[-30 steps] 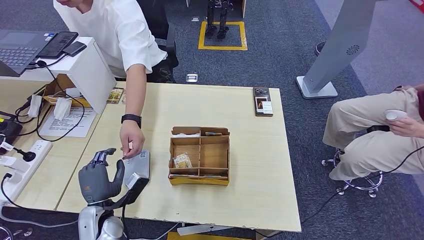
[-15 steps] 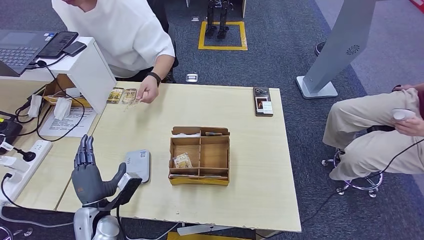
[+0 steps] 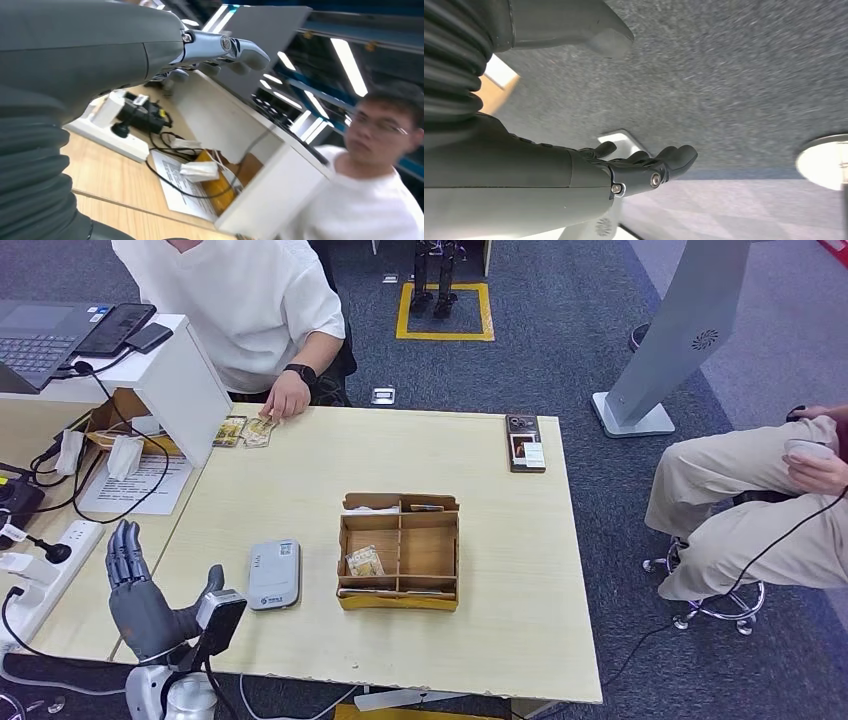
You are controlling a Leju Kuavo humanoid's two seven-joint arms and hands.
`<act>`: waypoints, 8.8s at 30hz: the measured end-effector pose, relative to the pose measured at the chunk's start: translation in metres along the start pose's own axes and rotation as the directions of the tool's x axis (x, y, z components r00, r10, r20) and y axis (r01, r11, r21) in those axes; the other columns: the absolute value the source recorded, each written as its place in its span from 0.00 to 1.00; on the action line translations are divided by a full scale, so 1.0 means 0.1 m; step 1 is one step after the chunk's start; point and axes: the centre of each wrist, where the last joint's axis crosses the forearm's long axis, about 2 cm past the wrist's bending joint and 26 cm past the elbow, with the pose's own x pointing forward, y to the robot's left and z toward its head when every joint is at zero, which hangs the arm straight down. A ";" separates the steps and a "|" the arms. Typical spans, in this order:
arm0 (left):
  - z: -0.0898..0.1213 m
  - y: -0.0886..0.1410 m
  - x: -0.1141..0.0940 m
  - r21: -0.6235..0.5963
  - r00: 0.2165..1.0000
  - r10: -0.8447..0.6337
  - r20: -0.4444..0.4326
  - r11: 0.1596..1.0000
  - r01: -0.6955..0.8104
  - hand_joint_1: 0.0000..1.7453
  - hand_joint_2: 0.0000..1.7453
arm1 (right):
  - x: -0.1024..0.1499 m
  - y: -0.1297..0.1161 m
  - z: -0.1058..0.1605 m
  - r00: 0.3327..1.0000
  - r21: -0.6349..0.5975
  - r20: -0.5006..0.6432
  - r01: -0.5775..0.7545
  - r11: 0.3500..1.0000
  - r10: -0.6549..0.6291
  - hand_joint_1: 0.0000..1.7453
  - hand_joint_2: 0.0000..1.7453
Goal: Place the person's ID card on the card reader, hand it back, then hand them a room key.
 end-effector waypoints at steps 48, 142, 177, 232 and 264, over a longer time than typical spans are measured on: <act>0.14 -0.42 1.49 -0.171 0.738 0.664 0.119 0.746 -0.644 0.00 1.00 | -0.14 0.01 0.09 0.992 -0.010 -0.118 0.038 0.999 -0.039 0.00 1.00; 0.71 -0.66 1.59 -0.411 0.802 -0.012 0.597 0.855 0.318 0.00 1.00 | -0.16 0.04 0.06 0.996 0.031 -0.085 0.000 1.000 0.002 0.00 1.00; 0.72 -0.68 1.52 -0.409 0.825 -0.054 0.563 0.849 0.335 0.44 1.00 | -0.16 0.04 0.06 0.995 0.029 -0.103 0.009 1.000 -0.006 0.00 1.00; 0.79 -0.77 1.28 -0.449 0.874 -0.190 0.447 0.798 0.403 0.05 1.00 | -0.15 0.02 0.02 0.998 0.031 -0.064 -0.023 0.999 0.025 0.00 1.00; 0.39 -0.51 1.24 -0.303 0.885 -0.214 0.413 0.884 0.355 0.00 1.00 | -0.14 0.02 0.02 0.997 0.031 -0.073 -0.019 0.999 0.021 0.00 1.00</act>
